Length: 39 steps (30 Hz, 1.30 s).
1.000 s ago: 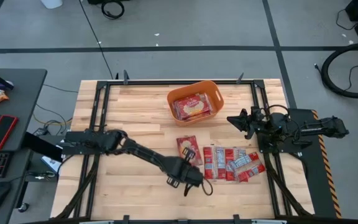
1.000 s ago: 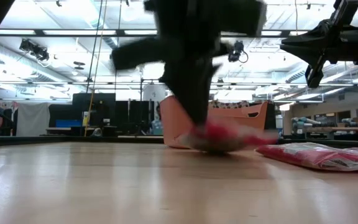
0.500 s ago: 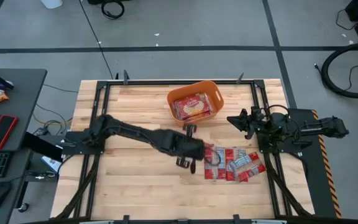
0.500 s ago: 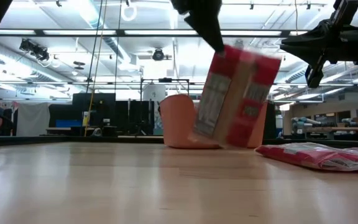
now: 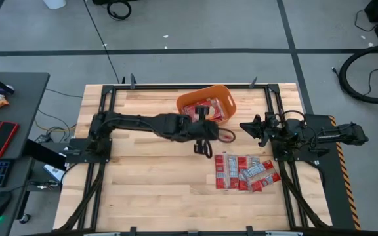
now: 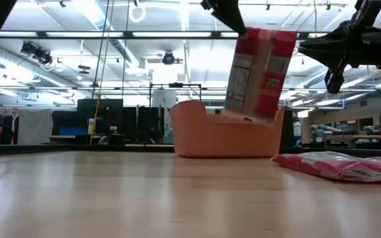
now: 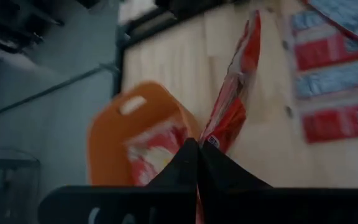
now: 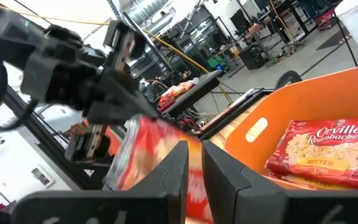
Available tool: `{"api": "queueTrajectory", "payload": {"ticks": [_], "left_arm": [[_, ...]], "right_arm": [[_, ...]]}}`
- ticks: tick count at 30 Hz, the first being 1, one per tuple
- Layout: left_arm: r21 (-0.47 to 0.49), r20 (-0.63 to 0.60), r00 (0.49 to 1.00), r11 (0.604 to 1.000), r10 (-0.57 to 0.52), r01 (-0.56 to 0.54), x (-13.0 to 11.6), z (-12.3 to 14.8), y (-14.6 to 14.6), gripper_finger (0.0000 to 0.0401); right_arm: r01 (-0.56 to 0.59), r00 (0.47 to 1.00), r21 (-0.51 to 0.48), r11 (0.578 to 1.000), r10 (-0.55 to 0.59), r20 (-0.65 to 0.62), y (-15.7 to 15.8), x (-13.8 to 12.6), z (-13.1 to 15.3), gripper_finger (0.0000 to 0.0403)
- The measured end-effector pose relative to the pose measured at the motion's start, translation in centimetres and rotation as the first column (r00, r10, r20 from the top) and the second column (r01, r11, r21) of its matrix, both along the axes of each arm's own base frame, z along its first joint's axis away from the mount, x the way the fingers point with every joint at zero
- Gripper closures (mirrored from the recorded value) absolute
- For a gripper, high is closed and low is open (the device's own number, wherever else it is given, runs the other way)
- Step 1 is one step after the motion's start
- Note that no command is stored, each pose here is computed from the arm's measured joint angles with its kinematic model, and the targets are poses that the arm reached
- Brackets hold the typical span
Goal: Sort popcorn bags into baskets
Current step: Put the red popcorn bag into the orange bin
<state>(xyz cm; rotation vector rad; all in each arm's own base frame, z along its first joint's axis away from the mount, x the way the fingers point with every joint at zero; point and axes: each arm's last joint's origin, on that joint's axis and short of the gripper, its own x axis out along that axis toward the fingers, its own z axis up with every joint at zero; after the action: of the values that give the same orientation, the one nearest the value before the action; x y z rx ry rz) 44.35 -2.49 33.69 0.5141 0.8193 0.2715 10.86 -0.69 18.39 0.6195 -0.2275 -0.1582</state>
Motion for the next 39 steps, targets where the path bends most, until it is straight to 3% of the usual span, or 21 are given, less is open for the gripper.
{"api": "queueTrajectory", "payload": {"ticks": [12, 17, 20, 23, 27, 32, 35, 39], "left_arm": [[0.147, 0.108, 0.994, 0.989, 0.002, -0.018, 1.0, 1.7, 7.5, 0.0401], [0.105, 0.155, 0.987, 0.994, -0.051, 0.034, 1.6, 1.2, 11.7, 0.0401], [0.070, 0.095, 0.993, 0.996, -0.068, 0.061, 2.0, -1.0, 14.0, 0.0401], [0.039, -0.005, 0.987, 0.986, -0.164, 0.164, 2.2, -3.0, 14.9, 0.0401], [0.040, -0.131, 0.953, 0.959, -0.272, 0.279, 1.9, -3.9, 13.9, 0.0401], [-0.026, -0.314, 0.894, 0.944, -0.321, 0.330, 0.8, -5.0, 12.9, 0.0399], [-0.054, -0.447, 0.850, 0.957, -0.277, 0.283, -0.4, -5.8, 12.9, 0.0397], [-0.050, -0.520, 0.847, 0.994, -0.111, 0.100, -1.0, -7.2, 14.3, 0.0392]], "right_arm": [[-0.001, 1.000, 0.000, 1.000, 0.001, 0.000, 0.0, 0.0, 0.0, 0.0351], [0.000, 1.000, 0.000, 1.000, 0.000, -0.001, 0.0, 0.0, 0.0, 0.0351], [0.000, 1.000, 0.000, 1.000, 0.000, -0.002, 0.0, 0.0, 0.0, 0.0351], [-0.001, 1.000, 0.000, 1.000, 0.001, 0.000, 0.0, 0.0, 0.0, 0.0351], [-0.001, 1.000, 0.000, 1.000, 0.001, -0.001, 0.0, 0.0, 0.0, 0.0351], [-0.001, 1.000, 0.000, 1.000, 0.001, -0.001, 0.0, 0.0, 0.0, 0.0351], [-0.001, 1.000, 0.000, 1.000, 0.001, 0.000, 0.0, 0.0, 0.0, 0.0351], [-0.001, 1.000, 0.000, 1.000, 0.001, 0.000, 0.0, 0.0, 0.0, 0.0351]]}}
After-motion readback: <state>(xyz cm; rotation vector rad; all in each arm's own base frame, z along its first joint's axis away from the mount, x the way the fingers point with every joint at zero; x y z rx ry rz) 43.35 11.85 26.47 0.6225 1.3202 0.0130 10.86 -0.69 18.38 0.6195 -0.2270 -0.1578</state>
